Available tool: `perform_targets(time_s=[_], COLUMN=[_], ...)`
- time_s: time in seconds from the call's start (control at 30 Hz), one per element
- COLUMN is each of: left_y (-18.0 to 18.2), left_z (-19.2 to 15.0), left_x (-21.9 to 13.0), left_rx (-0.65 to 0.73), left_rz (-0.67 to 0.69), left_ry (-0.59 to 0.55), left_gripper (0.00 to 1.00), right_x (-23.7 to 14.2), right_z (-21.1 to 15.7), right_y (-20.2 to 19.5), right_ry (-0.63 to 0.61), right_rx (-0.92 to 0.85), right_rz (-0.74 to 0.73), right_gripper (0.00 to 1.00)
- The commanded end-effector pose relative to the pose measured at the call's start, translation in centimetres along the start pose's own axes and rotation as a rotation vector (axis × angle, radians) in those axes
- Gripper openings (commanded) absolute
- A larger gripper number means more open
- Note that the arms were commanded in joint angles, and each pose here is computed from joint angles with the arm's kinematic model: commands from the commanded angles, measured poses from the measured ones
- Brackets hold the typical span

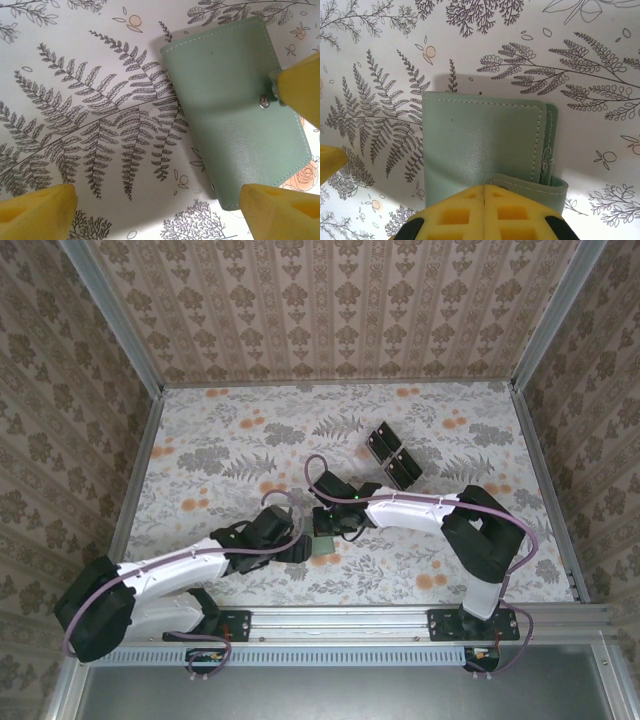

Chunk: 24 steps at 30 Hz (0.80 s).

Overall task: Put the credit cards into the card holder
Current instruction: Close the button on the card holder.

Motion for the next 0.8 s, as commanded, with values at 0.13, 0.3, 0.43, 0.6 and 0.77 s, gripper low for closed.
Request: perform_targets(time_s=[0.13,0.3,0.43,0.6,0.77], left_y=[-0.9,-0.2,0.2,0.4,0.6], left_z=[0.5,-0.4,-0.9,-1.1,-1.2], left_x=[1.0,1.7,2.1,2.3,2.3], left_rx=[0.030,0.033,0.034,0.037,0.032], left_rz=[0.005,0.042,0.062,0.077,0.080], left_ry=[-0.029,-0.010,0.003,0.012,0.013], left_gripper=[0.94,0.94,0.94,0.94,0.94], right_x=[-1.1,-1.4,-1.1,-0.6,-0.3], right_z=[0.3,0.3,0.2,0.1,0.0], right_y=[0.6,0.8,1.0,1.2,1.1], right_ry=[-0.021,-0.026,-0.015,-0.002,0.006], right_rx=[0.021,0.019,0.019,0.017,0.020], right_rz=[0.051,0.068,0.082,0.091,0.090], right_gripper=[0.00,0.00,0.00,0.00,0.00])
Point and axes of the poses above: each hand's point on the last joint's axis, 136 mm out from that joint toward the fingers, its own x axis out along the fingers, its own y axis along the line the jaws close on, z = x × y, the point moved 3 cm from there along -x, back along the fingers, and after that the axes turned 10 degrees about -x, right-handed, at the moved point
